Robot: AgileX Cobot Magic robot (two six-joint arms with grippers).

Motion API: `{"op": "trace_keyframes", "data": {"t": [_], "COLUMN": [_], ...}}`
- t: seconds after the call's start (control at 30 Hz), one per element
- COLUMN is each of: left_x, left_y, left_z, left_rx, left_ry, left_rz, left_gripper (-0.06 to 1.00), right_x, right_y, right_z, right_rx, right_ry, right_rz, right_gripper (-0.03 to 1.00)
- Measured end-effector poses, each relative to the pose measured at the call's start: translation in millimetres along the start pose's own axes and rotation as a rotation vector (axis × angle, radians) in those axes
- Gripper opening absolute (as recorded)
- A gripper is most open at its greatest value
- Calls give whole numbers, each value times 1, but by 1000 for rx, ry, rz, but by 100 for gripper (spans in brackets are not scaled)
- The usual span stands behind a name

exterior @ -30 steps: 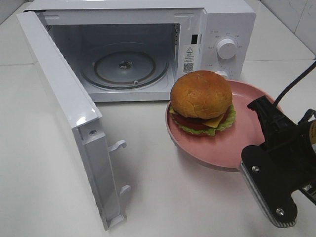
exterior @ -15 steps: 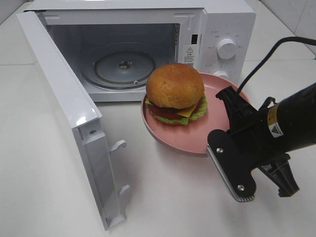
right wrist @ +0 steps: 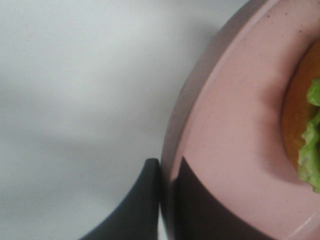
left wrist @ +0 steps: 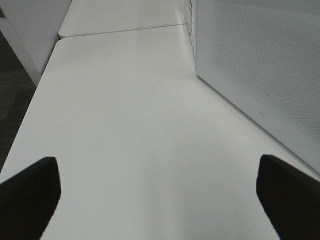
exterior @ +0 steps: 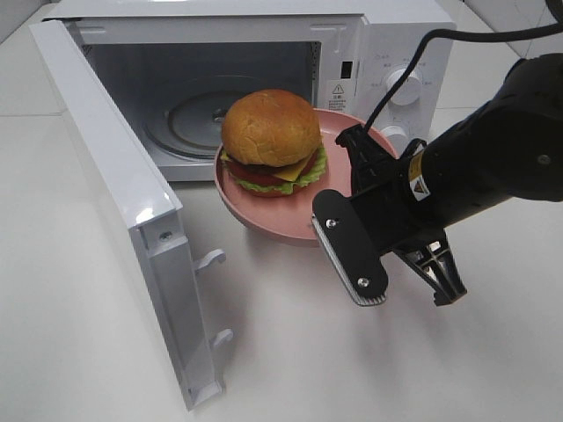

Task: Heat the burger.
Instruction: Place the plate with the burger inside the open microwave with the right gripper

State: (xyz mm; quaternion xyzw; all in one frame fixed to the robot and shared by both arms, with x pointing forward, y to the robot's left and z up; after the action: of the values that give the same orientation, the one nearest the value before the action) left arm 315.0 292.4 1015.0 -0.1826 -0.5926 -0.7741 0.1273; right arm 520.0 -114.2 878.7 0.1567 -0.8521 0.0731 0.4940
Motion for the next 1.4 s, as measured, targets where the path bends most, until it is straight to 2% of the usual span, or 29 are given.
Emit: {"op": "trace_keyframes", "data": {"t": [0.37,0.7,1.07,1.4], "left_x": [0,0,0,0], "left_y": [0,0,0,0], "left_z": [0,0,0,0], "left_rx": [0,0,0,0], "left_ry": [0,0,0,0], "left_rz": [0,0,0,0], "left_gripper": [99,99,99,99], "right_x": [-10,-20,-19,-30], "right_y": [16,28,40,49], "right_z": [-22,-30,-54,-64], "right_rx": [10,8,11,16], "right_ry": [-18,-12,-52,-32], "right_rz": [-18,-32,-47,-36], "right_gripper": [5,5,5,5]}}
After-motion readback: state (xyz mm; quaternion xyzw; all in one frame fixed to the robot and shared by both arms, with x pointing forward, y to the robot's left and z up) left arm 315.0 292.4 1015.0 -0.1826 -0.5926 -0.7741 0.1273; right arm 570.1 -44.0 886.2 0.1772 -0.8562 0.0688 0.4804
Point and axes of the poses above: a point on each arm's last joint axis where the gripper is mounted, x pointing back along that axis away from the gripper, z along the wrist's bending axis when the last joint is at zero, y = z × x, the point moved 9 cm from there along -x, pointing out along that axis toward the gripper, and after that the axes turned 9 degrees about -x, right-handed, at the moved point
